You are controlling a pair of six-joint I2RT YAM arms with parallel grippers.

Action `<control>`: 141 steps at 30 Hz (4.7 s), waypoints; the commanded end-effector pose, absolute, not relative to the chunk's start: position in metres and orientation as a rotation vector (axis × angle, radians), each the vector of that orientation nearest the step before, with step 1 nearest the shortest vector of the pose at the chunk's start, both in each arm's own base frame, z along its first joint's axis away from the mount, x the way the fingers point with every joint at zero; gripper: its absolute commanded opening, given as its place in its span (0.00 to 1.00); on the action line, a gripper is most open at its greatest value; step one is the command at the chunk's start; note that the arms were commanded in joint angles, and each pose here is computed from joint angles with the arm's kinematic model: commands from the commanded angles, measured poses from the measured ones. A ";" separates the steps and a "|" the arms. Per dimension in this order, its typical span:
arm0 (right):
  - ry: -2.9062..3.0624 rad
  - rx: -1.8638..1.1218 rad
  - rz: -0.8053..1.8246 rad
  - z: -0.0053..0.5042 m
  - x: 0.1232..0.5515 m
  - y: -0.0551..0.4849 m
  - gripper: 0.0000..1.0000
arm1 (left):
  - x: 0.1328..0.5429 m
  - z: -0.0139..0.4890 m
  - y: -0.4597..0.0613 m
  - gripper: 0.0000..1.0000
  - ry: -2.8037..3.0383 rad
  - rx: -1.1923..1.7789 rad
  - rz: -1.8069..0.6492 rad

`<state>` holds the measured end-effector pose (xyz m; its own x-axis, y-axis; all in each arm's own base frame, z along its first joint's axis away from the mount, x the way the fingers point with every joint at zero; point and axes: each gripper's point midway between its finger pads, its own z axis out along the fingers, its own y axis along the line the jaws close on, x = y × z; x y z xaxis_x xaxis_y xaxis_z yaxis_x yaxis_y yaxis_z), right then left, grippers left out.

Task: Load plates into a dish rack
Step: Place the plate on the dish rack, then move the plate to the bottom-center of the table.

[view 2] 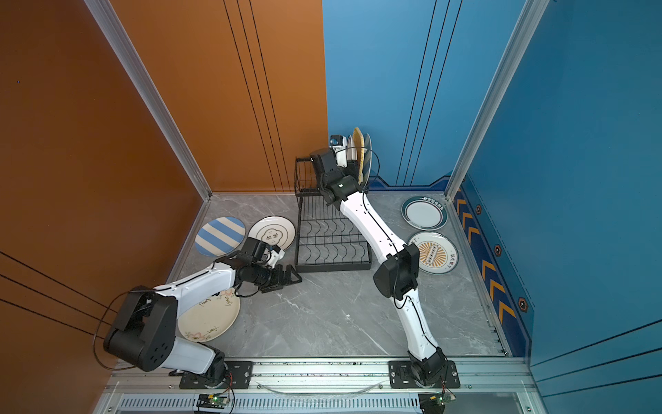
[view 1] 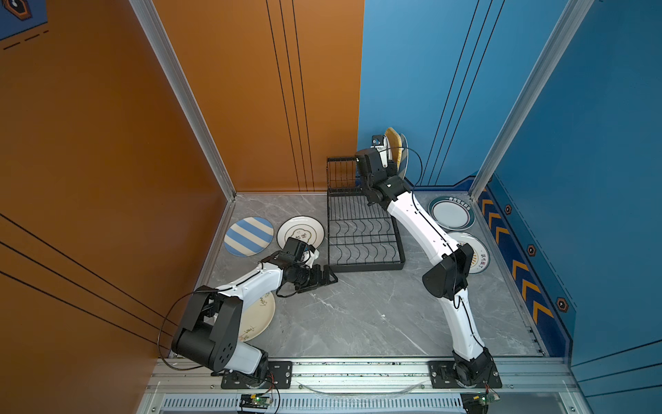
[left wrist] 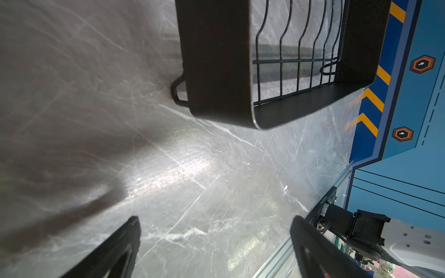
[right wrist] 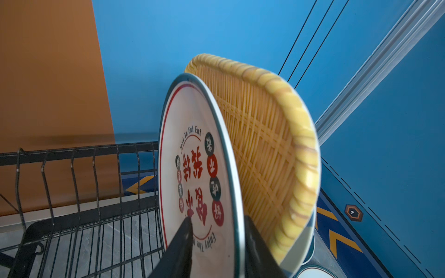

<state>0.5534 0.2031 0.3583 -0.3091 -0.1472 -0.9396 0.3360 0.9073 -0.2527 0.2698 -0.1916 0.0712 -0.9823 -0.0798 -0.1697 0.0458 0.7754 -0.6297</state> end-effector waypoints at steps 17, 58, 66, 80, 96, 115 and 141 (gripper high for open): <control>1.843 0.121 -0.335 0.408 0.488 0.218 0.61 | 0.263 0.082 -0.139 0.98 2.792 -0.162 -0.742; 2.367 0.076 0.157 0.257 0.343 0.189 0.98 | 0.237 0.064 0.166 0.88 2.514 -1.422 0.029; 2.368 0.069 0.158 0.256 0.344 0.188 0.99 | 0.231 0.047 0.174 0.90 2.521 -1.488 -0.003; 2.374 0.123 0.169 0.255 0.343 0.167 1.00 | 0.224 0.024 0.162 0.89 2.598 -1.516 -0.081; 2.349 0.155 0.172 0.262 0.344 0.157 1.00 | 0.239 0.011 0.132 0.88 2.691 -1.440 -0.222; 2.368 0.166 0.180 0.254 0.341 0.162 1.00 | 0.237 0.015 0.068 0.87 2.841 -1.259 -0.348; 2.375 0.178 0.188 0.245 0.324 0.155 1.00 | 0.204 0.025 -0.005 0.98 2.934 -1.177 -0.312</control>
<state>0.3297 0.1542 0.2416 -0.7291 0.1620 -0.6650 0.0725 0.9844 0.1602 0.2338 -0.0115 0.0282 -0.7676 -0.6385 0.0548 -0.6291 0.7345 -0.2544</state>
